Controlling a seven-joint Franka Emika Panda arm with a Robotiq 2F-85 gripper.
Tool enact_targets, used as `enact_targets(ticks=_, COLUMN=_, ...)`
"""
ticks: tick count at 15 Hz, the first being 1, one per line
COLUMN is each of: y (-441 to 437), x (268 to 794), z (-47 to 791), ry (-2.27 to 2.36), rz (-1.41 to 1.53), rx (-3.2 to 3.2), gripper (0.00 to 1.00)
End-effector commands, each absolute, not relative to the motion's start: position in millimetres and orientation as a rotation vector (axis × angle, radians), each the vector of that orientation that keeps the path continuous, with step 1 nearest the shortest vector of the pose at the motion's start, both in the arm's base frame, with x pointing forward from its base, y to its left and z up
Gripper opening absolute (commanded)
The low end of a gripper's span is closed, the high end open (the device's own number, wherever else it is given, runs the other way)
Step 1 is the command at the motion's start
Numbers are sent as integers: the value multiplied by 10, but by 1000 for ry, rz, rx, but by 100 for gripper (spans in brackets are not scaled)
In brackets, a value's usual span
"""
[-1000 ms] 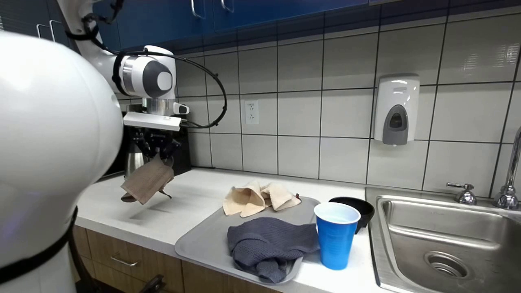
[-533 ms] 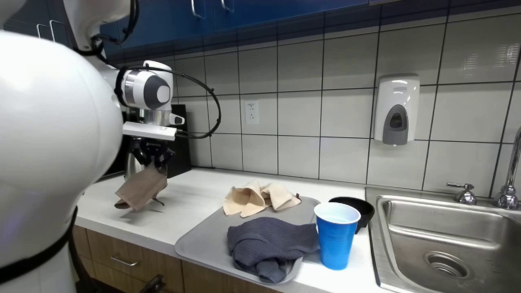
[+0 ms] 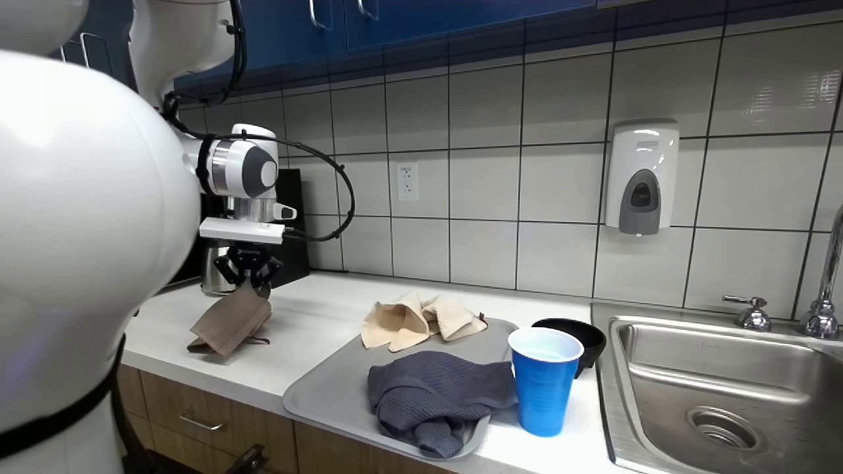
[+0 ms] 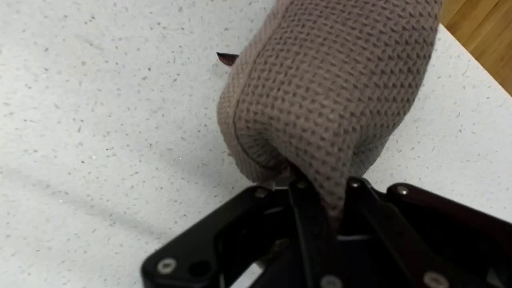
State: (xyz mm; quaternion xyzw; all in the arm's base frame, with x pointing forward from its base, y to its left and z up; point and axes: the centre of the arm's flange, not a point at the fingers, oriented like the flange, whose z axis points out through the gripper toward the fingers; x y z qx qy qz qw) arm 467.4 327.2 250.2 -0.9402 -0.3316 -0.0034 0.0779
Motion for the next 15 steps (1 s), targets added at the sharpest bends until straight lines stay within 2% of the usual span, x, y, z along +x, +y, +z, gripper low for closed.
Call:
enact_targets(ticks=1, y=3457, x=4775, z=2386, ry=-994, rz=6, rx=-2834, gripper=3)
enact_targets(ticks=5, y=3505, x=4804, z=2274, ry=-1008, rz=32, rx=-2836, gripper=3)
enact_targets(ticks=6, y=3507, x=4815, z=2269, ry=-1005, rz=35, rx=-2835, gripper=36)
enact_targets(ticks=7, y=3504, x=4825, z=2264, ry=-1001, rz=31, rx=-2835, gripper=37)
enact_targets(ticks=9, y=3489, x=4849, z=2277, ry=-990, rz=23, rx=-2837, gripper=51)
enact_targets(ticks=15, y=3387, x=4875, z=2444, ry=-962, rz=-20, rx=-2835, gripper=96)
